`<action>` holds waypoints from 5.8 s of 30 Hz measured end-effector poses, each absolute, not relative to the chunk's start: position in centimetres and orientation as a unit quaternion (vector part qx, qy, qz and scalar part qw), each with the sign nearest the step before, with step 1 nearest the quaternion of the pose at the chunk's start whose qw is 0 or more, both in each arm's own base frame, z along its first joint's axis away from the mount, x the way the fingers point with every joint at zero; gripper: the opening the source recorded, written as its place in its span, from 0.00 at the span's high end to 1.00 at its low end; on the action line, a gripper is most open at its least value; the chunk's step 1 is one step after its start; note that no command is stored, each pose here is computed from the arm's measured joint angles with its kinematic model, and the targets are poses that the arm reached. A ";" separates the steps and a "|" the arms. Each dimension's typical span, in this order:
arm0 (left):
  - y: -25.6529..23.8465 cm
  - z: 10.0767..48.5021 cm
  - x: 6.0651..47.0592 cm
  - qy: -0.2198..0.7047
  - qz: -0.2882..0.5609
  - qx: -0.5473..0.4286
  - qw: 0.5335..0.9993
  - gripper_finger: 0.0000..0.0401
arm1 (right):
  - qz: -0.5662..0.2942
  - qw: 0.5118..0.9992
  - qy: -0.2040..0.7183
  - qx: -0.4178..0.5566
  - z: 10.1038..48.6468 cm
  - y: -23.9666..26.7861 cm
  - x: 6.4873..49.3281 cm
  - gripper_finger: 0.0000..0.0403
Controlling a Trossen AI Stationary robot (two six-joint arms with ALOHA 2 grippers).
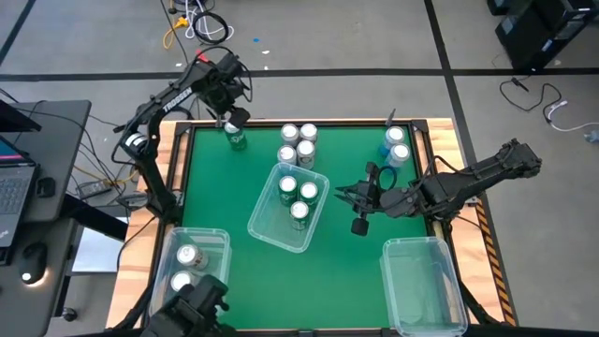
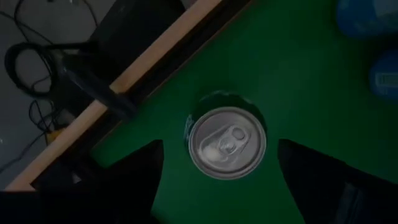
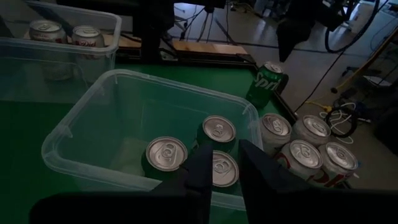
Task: Sort soda cans
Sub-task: Put the green soda can into the top transparent bin
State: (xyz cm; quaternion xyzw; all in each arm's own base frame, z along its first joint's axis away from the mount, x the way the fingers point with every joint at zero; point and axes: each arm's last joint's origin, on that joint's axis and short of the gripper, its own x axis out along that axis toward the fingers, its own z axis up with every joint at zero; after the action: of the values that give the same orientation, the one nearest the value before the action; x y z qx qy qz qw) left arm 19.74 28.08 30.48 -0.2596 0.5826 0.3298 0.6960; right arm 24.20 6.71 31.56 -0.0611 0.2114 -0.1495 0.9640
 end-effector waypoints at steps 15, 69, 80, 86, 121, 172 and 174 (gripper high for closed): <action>28.9 27.5 20.5 0.628 0.317 -0.290 0.649 0.20 | -0.139 0.965 0.213 -0.059 31.5 6.8 24.2 0.84; 27.8 25.3 21.6 0.653 0.324 -0.261 0.633 0.24 | -0.138 0.965 0.213 -0.059 31.6 6.8 24.2 0.69; 27.7 30.9 23.5 0.603 0.327 -0.214 0.695 0.68 | -0.138 0.965 0.213 -0.059 31.6 6.8 24.2 0.69; 27.6 33.9 23.8 0.569 0.338 -0.201 0.723 0.98 | -0.138 0.965 0.213 -0.059 31.6 6.8 24.2 0.69; 21.5 25.1 29.6 0.605 0.164 -0.190 0.756 0.98 | -0.114 0.971 0.206 -0.049 31.7 7.0 24.3 0.69; 22.2 19.1 29.9 0.597 0.196 -0.193 0.754 0.39 | -0.113 0.970 0.208 -0.050 31.7 6.9 24.3 0.68; 22.1 19.0 29.9 0.599 0.184 -0.203 0.753 0.39 | -0.113 0.970 0.208 -0.051 31.7 6.9 24.3 0.68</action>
State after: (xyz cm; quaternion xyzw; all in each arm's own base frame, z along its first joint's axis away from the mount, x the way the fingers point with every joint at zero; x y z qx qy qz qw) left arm 29.90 22.06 18.97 -0.2035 0.5986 0.1837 0.7527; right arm 24.33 6.93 31.69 -0.0506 0.2077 -0.1133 0.9703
